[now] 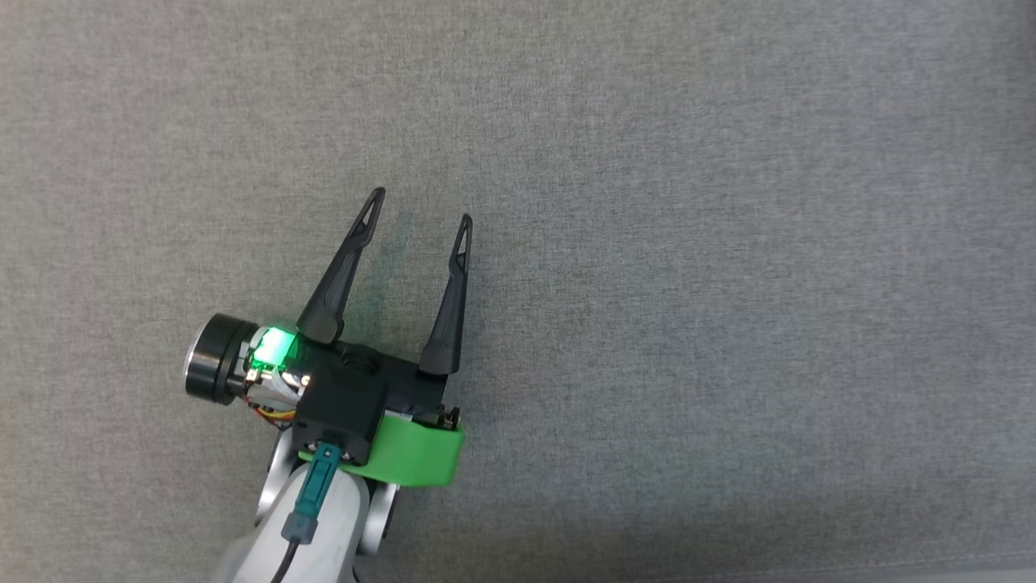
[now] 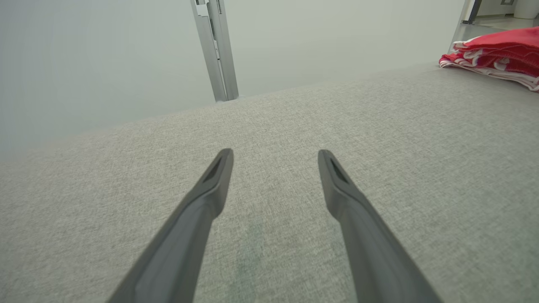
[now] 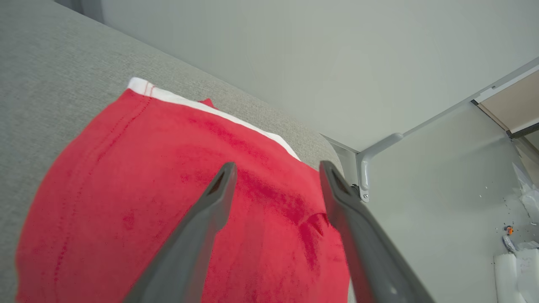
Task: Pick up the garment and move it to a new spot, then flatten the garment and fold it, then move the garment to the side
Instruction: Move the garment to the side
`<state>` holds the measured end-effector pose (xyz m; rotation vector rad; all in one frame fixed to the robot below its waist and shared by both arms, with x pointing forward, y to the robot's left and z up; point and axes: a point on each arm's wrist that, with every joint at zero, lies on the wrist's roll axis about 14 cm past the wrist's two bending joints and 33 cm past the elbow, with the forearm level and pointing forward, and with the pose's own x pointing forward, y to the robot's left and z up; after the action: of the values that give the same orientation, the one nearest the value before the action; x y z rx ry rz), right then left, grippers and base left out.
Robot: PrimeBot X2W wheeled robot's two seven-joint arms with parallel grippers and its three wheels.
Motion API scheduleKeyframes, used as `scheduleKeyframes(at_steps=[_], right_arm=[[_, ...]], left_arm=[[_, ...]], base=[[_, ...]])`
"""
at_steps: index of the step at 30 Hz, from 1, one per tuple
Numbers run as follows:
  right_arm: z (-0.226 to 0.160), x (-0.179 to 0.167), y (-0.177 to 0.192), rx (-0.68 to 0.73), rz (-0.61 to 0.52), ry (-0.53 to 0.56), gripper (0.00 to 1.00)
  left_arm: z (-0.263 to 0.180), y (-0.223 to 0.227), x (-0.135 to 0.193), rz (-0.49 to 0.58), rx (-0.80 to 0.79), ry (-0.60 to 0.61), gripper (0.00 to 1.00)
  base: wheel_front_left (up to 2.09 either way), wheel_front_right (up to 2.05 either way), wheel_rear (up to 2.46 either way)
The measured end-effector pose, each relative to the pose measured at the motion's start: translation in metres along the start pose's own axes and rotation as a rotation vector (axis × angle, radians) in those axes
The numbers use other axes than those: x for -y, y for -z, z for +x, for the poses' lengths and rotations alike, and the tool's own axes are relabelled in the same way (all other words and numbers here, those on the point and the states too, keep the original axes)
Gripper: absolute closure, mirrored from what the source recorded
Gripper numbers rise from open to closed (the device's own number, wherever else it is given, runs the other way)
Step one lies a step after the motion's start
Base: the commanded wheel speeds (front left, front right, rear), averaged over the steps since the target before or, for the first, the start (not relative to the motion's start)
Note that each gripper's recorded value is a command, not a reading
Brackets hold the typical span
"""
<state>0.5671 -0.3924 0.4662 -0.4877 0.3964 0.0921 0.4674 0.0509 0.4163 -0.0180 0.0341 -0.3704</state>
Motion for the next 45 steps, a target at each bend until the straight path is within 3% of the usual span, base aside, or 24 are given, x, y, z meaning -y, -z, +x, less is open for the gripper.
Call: scheduleKeyframes(at_steps=[11, 14, 20, 26, 32, 45], right_arm=[[-0.023, -0.144, -0.035, 0.226, 0.231, -0.235, 0.00], [-0.038, -0.175, -0.037, 0.238, 0.303, -0.269, 0.00], [-0.081, -0.214, -0.075, 0.386, 0.487, -0.251, 0.00], [-0.136, -0.239, -0.094, 0.488, 0.550, -0.211, 0.00], [-0.181, -0.250, -0.081, 0.488, 0.576, -0.177, 0.00], [-0.234, -0.253, -0.075, 0.538, 0.576, -0.143, 0.00]], left_arm=[[-0.032, -0.022, -0.011, -0.032, -0.002, -0.103, 0.00], [-0.045, -0.028, -0.018, -0.048, -0.002, -0.149, 0.00], [-0.082, -0.038, -0.038, -0.096, -0.003, -0.256, 0.00], [-0.114, -0.055, -0.047, -0.097, 0.036, -0.313, 0.00], [-0.146, -0.075, -0.042, -0.053, 0.090, -0.312, 0.00], [-0.181, -0.088, -0.030, -0.036, 0.139, -0.279, 0.00]], base=[[0.00, 0.00, 0.00], [0.00, 0.00, 0.00], [0.00, 0.00, 0.00], [0.00, 0.00, 0.00], [0.00, 0.00, 0.00], [0.00, 0.00, 0.00]])
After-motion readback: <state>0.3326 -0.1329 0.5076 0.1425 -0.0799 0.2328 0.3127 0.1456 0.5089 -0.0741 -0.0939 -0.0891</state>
